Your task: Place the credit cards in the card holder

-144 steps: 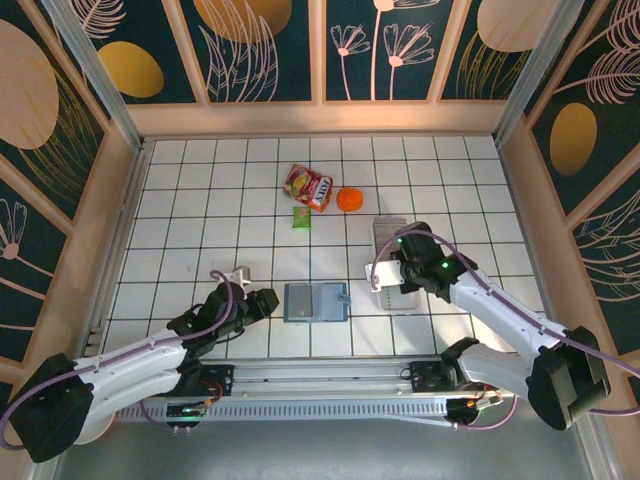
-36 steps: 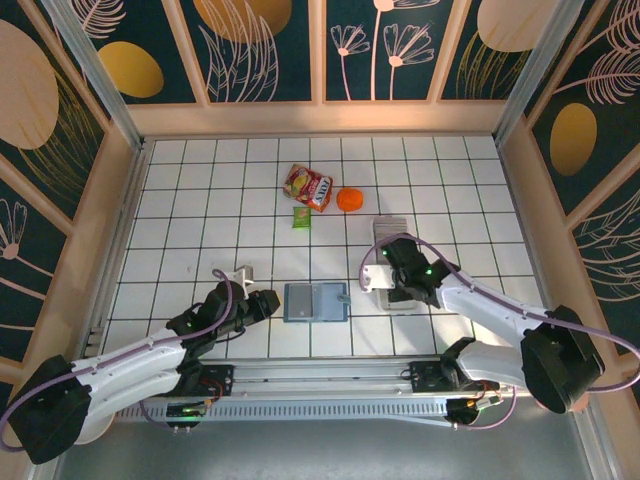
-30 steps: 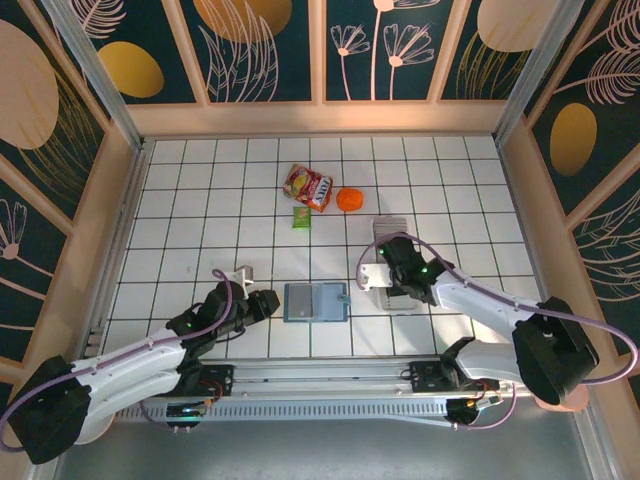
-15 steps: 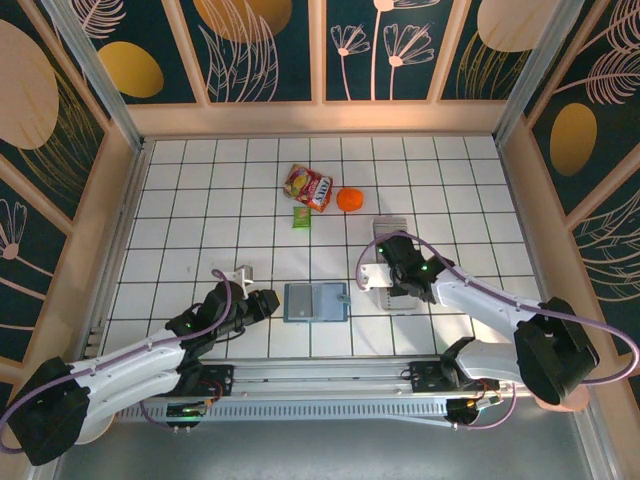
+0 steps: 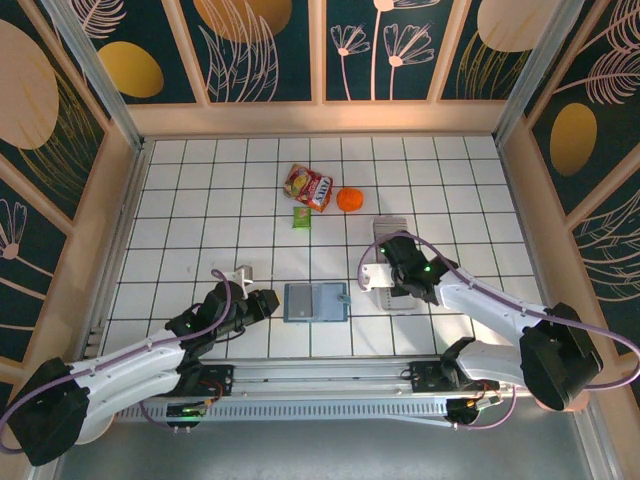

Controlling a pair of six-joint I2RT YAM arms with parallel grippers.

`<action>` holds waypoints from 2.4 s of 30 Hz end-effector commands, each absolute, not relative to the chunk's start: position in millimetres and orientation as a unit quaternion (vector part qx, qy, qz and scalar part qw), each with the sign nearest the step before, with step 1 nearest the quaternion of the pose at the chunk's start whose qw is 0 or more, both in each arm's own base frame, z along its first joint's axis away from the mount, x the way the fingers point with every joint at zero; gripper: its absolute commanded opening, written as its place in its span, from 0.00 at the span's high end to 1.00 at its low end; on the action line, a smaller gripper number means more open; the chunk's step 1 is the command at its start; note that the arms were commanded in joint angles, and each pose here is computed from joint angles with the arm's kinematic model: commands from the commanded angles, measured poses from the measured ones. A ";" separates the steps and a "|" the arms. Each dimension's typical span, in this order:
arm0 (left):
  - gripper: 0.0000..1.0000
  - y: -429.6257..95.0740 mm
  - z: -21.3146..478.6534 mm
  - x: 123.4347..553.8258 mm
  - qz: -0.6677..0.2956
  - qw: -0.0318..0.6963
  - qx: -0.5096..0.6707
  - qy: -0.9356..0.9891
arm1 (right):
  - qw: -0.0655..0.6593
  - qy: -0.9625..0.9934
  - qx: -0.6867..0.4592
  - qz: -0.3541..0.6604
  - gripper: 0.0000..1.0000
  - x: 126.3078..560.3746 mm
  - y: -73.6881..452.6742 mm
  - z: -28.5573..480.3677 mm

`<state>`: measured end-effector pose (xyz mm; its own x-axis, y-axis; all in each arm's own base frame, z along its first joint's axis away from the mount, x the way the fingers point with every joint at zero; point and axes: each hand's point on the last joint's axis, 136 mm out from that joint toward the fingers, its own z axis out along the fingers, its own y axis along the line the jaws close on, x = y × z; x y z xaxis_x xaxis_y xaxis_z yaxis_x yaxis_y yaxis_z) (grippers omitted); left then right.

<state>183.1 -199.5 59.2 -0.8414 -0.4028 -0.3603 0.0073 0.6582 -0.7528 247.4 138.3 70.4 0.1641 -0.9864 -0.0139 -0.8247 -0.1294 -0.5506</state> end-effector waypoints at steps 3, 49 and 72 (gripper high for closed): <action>0.80 -200.7 59.7 182.9 -0.406 0.258 -0.118 0.869 | 0.250 0.615 -0.723 -0.192 0.80 255.2 143.3 88.0; 0.83 -217.5 72.6 183.3 -0.429 0.241 -0.097 0.865 | 0.197 0.865 -0.014 0.461 1.00 202.6 264.4 220.2; 0.79 -231.8 54.8 179.1 -0.417 0.191 -0.079 0.885 | 0.119 0.927 0.001 0.357 1.00 188.9 309.5 79.3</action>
